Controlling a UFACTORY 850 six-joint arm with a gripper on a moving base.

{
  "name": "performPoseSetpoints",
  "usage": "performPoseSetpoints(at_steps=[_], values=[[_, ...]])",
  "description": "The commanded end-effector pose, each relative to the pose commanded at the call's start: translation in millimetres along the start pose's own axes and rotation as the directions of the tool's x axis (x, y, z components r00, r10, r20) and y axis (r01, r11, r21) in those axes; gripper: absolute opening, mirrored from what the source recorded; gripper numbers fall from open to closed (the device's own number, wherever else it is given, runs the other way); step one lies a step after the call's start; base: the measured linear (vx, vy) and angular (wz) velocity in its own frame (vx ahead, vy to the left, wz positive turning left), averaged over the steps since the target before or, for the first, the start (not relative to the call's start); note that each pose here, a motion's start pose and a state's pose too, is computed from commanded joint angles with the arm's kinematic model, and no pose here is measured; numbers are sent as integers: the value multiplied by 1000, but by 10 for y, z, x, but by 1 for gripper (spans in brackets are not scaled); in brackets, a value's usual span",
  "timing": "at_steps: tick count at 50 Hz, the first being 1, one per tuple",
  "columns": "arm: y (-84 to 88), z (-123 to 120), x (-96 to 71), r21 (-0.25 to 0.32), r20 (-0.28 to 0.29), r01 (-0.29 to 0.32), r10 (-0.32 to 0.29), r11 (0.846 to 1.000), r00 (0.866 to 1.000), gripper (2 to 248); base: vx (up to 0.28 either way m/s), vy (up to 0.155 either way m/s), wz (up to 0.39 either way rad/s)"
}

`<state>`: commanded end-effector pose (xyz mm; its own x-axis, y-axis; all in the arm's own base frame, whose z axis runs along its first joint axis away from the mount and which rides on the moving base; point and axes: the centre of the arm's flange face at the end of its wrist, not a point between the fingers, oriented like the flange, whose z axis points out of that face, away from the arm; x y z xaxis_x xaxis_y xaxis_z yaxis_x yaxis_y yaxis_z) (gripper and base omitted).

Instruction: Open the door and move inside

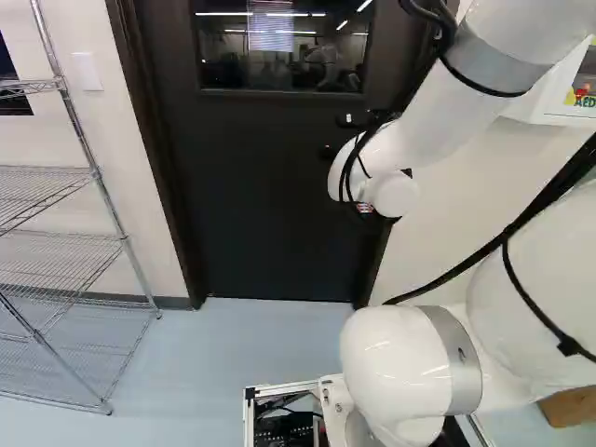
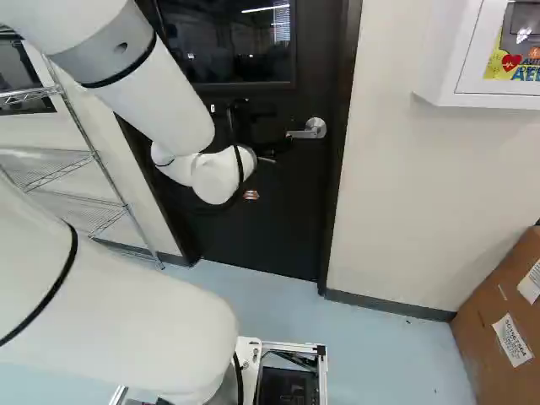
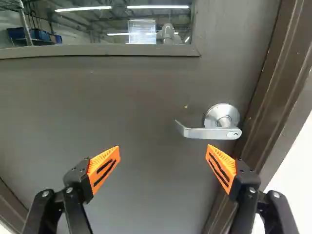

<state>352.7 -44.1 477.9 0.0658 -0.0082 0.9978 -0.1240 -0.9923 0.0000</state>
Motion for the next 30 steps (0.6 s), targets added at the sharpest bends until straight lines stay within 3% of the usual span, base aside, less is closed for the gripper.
performPoseSetpoints(at_steps=[30], values=[[109, 167, 309, -29, -41, -2, 1, 1000, 999, 247, 0, 0, 0]])
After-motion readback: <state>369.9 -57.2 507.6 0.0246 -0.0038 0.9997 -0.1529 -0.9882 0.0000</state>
